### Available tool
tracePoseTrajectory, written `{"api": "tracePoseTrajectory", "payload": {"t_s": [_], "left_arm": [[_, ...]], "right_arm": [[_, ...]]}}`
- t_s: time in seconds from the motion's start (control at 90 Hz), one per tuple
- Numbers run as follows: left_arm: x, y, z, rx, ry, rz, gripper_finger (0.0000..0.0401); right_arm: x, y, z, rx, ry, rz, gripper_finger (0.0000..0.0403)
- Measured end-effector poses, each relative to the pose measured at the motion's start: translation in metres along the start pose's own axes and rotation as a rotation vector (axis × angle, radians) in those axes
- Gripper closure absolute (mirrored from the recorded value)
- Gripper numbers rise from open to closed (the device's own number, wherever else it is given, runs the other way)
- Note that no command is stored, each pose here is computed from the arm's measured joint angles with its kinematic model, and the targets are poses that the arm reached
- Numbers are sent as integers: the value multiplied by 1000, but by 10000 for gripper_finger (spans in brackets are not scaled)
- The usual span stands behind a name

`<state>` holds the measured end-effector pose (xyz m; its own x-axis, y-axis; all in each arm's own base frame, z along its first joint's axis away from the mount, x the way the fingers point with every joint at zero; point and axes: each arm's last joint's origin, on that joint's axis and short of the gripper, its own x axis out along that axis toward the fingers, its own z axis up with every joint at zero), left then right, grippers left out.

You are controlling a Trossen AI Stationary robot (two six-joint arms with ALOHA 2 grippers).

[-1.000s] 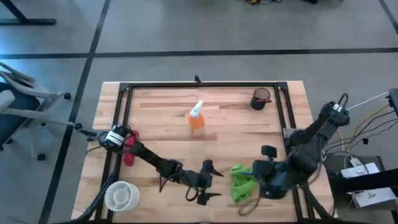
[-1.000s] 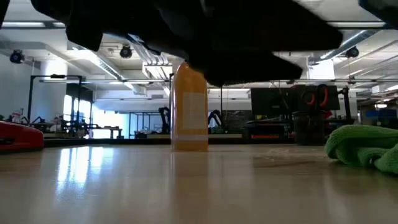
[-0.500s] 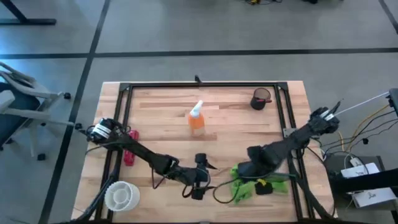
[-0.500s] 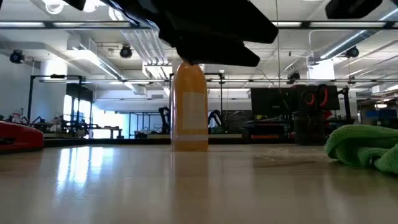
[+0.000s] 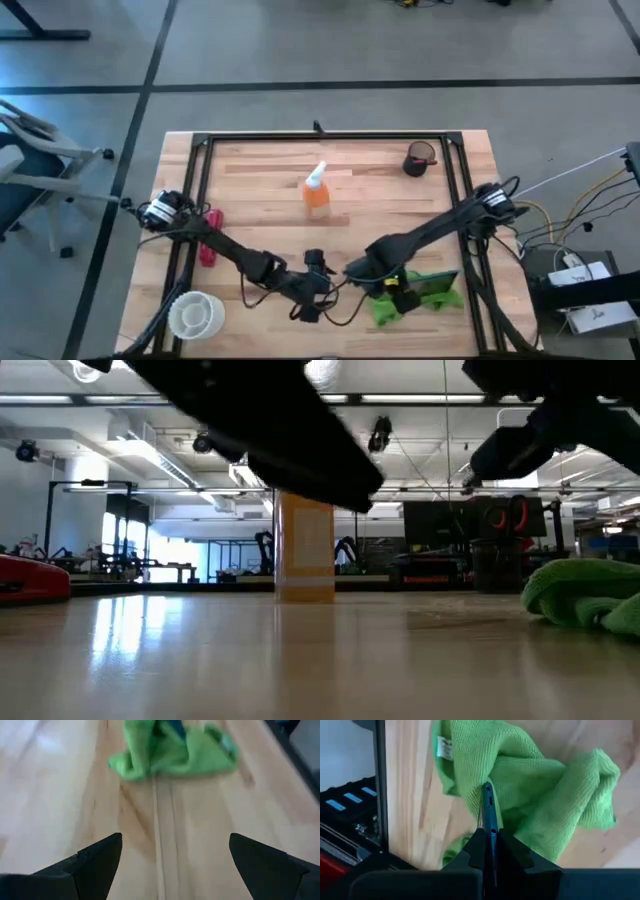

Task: Apply microfiber cloth
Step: Wipe the front and back of the blue cellphone with the green microfiber cloth

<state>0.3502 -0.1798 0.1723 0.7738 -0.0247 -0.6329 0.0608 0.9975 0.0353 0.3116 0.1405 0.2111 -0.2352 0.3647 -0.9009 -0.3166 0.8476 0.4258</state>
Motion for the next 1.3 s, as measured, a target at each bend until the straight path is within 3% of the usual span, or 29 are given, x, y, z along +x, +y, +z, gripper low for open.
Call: {"api": "tracePoseTrajectory", "payload": {"t_s": [0.211, 0.511, 0.756, 1.078, 1.3], "left_arm": [[-1, 0, -8, -30, 65, 14, 51], [-1, 0, -7, -23, 55, 31, 51], [-1, 2, -4, -30, 22, 63, 51], [13, -6, 5, -11, -150, 25, 51], [29, -3, 10, 9, -289, 50, 51]], "right_arm": [[9, -12, 9, -36, -1, 7, 381], [16, -20, 22, -26, -73, -13, 306], [-14, -8, 22, 21, -115, -23, 267], [-58, 28, -25, 165, -217, -202, 259], [-38, 65, -74, 369, -255, -328, 277]]}}
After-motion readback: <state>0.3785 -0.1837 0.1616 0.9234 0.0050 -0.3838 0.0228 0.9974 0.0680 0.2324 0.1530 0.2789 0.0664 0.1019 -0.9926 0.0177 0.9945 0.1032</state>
